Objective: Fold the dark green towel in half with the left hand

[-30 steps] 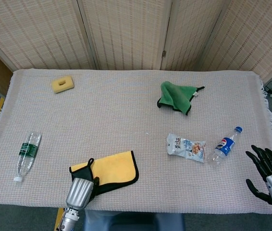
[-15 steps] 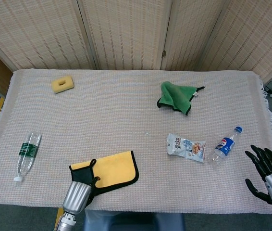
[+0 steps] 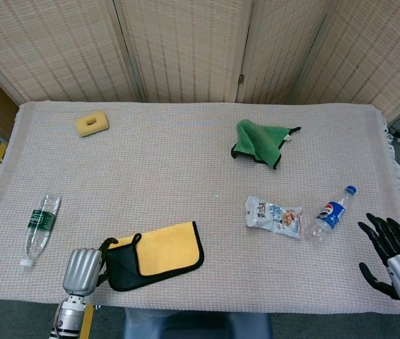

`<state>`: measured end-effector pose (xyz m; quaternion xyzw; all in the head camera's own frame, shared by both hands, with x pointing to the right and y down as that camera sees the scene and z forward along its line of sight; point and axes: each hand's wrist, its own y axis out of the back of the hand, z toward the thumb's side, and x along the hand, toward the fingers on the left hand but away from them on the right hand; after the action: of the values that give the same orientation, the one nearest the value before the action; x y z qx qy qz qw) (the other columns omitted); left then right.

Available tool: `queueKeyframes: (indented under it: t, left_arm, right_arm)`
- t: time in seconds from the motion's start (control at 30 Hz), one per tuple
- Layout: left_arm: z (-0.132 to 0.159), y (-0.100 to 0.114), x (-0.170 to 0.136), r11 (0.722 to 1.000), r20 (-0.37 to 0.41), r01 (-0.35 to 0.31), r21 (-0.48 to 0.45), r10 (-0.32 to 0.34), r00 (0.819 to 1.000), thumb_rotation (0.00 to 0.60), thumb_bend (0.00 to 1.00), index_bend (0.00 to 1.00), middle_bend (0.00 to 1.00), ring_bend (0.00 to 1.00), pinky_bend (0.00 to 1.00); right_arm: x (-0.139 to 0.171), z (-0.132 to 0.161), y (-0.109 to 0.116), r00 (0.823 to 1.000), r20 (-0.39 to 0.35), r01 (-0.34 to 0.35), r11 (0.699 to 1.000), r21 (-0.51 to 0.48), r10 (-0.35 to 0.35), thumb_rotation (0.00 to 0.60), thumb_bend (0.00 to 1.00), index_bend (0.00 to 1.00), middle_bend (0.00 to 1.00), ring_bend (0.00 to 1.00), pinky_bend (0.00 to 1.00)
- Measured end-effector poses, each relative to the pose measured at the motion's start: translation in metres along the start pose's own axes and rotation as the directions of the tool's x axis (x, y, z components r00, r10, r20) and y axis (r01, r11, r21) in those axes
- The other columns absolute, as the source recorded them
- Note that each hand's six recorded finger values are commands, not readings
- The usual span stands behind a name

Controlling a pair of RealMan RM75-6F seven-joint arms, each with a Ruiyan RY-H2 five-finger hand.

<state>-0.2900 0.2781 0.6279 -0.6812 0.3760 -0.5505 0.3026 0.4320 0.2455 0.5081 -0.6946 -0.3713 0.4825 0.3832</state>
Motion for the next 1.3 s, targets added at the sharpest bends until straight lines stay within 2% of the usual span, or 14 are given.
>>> queueKeyframes:
  t: [0.2,0.33,0.47,0.6,0.83,1.07,1.3]
  left_arm:
    - [-0.019,-0.002,0.016,0.991,-0.074,0.100,-0.083,-0.106,0.992,0.600,0.50,0.37,1.00,1.00,1.00]
    - [-0.027,-0.007,0.024,0.972,-0.109,0.185,-0.148,-0.202,0.973,0.600,0.50,0.37,1.00,1.00,1.00]
    - [-0.027,-0.010,0.031,0.950,-0.102,0.246,-0.190,-0.269,0.958,0.600,0.50,0.37,1.00,1.00,1.00]
    - [-0.028,-0.013,0.034,0.939,-0.095,0.279,-0.202,-0.303,0.948,0.600,0.50,0.36,1.00,1.00,1.00]
    - [-0.028,-0.019,0.033,0.903,-0.082,0.349,-0.250,-0.379,0.922,0.600,0.50,0.35,1.00,1.00,1.00]
    - [-0.028,-0.021,0.033,0.895,-0.072,0.368,-0.254,-0.397,0.915,0.600,0.50,0.32,1.00,1.00,1.00]
    - [-0.028,-0.025,0.028,0.888,-0.065,0.385,-0.253,-0.412,0.909,0.600,0.50,0.35,1.00,1.00,1.00]
  right_arm:
    - [-0.002,0.000,-0.003,1.000,0.007,-0.007,1.000,0.008,0.006,0.600,0.46,0.00,0.00,0.00,0.00]
    - [-0.004,-0.001,-0.003,1.000,0.015,-0.007,1.000,0.011,0.007,0.600,0.46,0.00,0.00,0.00,0.00]
    - [-0.005,-0.002,-0.004,1.000,0.018,-0.012,1.000,0.012,0.011,0.600,0.46,0.00,0.00,0.00,0.00]
    - [-0.003,-0.001,-0.003,1.000,0.017,-0.005,1.000,0.014,0.005,0.600,0.46,0.00,0.00,0.00,0.00]
    - [-0.002,-0.003,-0.002,1.000,0.024,-0.001,1.000,0.018,0.001,0.600,0.46,0.00,0.00,0.00,0.00]
    - [-0.001,-0.002,-0.003,1.000,0.023,0.002,1.000,0.022,-0.002,0.600,0.46,0.00,0.00,0.00,0.00]
    - [-0.002,-0.002,-0.003,1.000,0.025,0.000,1.000,0.024,-0.001,0.600,0.46,0.00,0.00,0.00,0.00]
